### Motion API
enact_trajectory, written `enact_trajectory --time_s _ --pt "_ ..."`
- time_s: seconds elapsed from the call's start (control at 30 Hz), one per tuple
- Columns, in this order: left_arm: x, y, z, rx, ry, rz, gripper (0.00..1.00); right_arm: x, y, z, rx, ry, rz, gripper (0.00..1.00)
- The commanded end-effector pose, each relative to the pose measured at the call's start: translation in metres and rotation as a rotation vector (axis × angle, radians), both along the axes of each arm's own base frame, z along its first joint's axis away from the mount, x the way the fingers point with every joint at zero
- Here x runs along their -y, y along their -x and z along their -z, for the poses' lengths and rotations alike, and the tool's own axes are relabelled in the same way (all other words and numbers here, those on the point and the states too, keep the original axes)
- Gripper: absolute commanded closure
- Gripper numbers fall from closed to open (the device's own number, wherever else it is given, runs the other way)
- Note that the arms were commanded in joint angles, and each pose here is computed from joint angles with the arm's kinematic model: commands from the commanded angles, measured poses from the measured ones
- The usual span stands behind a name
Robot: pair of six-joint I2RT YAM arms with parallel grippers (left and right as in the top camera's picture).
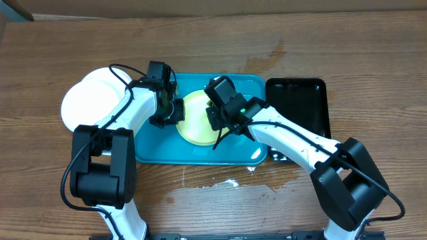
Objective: Clean dirty plates on tray and stack at the side
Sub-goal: 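Carry the sponge left onto the yellow plate with the right gripper, then scrub the stain on the held yellow plate with the sponge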
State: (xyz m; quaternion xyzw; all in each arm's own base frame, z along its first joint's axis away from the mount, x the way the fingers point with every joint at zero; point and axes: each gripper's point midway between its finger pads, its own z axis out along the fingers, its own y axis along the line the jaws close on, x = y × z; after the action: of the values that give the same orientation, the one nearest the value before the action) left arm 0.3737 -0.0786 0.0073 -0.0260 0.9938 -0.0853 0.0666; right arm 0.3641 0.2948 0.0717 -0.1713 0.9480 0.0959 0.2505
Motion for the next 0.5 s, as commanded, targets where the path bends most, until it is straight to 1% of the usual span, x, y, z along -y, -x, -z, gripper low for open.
enact_trajectory --time_s 0.0,0.07,0.13,0.2,0.27,0.33,0.4,0.47 --pt "-0.010 0.011 0.014 -0.043 -0.051 0.018 0.96 -0.001 -0.009 -0.001 0.025 0.006 0.019 0.96" --pt "-0.010 0.012 0.014 -0.044 -0.051 0.018 0.96 -0.001 -0.008 0.007 0.012 0.016 0.018 0.94" --pt "-0.010 0.012 0.014 -0.044 -0.051 0.018 0.96 -0.001 -0.008 0.010 0.005 0.019 0.016 0.79" --pt "-0.010 0.012 0.014 -0.044 -0.051 0.018 0.96 -0.002 -0.009 0.009 0.010 0.015 0.016 0.73" --pt "-0.010 0.012 0.014 -0.043 -0.051 0.018 0.96 -0.004 -0.011 0.005 0.020 0.007 0.016 0.58" --pt "-0.010 0.012 0.014 -0.043 -0.051 0.018 0.96 -0.005 -0.012 0.002 0.026 0.004 0.013 0.48" --pt "-0.010 0.012 0.014 -0.043 -0.052 0.018 0.96 -0.005 -0.012 -0.004 0.026 0.004 0.013 0.42" --pt "-0.010 0.012 0.014 -0.043 -0.052 0.018 0.96 -0.003 -0.010 -0.011 0.021 0.008 0.013 0.41"
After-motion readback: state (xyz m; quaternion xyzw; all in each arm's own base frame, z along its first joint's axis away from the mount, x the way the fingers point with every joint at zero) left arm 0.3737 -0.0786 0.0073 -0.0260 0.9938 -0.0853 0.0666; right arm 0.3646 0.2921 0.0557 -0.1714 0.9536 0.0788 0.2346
